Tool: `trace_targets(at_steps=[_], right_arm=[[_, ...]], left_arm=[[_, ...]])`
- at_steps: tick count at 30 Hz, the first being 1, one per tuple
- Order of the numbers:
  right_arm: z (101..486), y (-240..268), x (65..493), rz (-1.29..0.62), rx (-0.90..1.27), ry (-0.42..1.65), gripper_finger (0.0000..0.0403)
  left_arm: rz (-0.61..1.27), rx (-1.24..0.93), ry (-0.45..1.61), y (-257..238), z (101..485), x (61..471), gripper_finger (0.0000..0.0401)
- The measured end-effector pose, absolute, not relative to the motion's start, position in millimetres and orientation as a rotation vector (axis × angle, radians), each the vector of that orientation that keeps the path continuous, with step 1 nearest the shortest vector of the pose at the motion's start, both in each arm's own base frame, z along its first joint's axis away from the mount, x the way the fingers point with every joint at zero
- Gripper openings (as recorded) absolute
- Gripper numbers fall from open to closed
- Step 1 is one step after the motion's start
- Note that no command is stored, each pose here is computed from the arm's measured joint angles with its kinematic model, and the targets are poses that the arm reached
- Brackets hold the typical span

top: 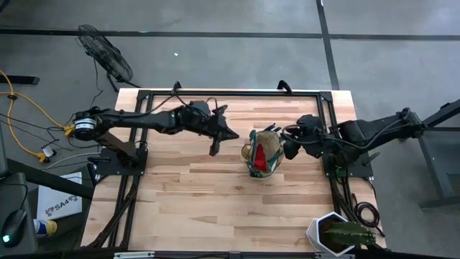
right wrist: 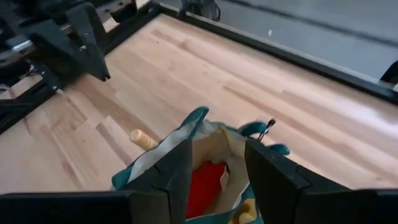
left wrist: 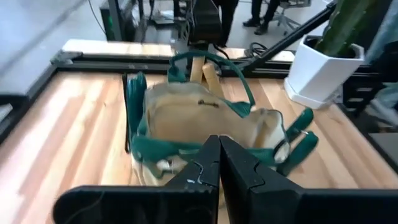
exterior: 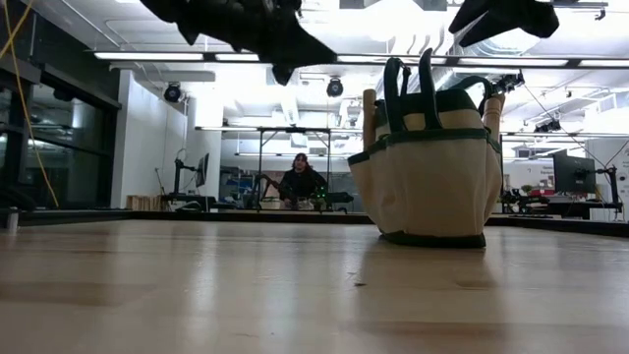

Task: Pick & Place Garden tools in Gardening bag
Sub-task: Return to Home Position

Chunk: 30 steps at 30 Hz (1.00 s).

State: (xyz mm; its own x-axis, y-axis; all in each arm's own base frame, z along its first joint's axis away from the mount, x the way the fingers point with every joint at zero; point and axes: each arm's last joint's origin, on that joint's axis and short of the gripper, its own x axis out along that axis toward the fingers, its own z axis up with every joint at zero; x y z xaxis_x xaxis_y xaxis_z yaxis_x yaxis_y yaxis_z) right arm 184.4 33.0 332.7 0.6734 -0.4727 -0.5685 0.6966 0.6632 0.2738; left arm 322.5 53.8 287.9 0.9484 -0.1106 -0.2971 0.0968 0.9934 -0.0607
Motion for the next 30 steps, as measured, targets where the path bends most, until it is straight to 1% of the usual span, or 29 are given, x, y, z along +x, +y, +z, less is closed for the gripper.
trace_targets(at_steps=[6, 10, 15, 19, 23, 30], right_arm=[[332, 46, 177, -0.717, 0.399, 0.442, 0.014], [330, 52, 163, -0.767, 0.382, 0.416, 0.014], [317, 57, 142, -0.768, 0.451, 0.36, 0.0134], [297, 58, 129, -0.738, 0.542, 0.302, 0.0121], [276, 55, 119, -0.696, 0.623, 0.262, 0.0101], [255, 40, 98, -0.66, 0.699, 0.178, 0.0058]], left_arm=[[-0.174, -0.142, 0.339, 72, 292, 308, 0.0], [-0.195, -0.156, 0.359, 77, 297, 297, 0.0], [-0.131, -0.09, 0.363, 75, 306, 287, 0.0], [-0.094, -0.078, 0.345, 75, 312, 282, 0.0], [-0.11, -0.08, 0.336, 74, 314, 281, 0.0], [-0.109, -0.148, 0.326, 73, 316, 282, 0.0]])
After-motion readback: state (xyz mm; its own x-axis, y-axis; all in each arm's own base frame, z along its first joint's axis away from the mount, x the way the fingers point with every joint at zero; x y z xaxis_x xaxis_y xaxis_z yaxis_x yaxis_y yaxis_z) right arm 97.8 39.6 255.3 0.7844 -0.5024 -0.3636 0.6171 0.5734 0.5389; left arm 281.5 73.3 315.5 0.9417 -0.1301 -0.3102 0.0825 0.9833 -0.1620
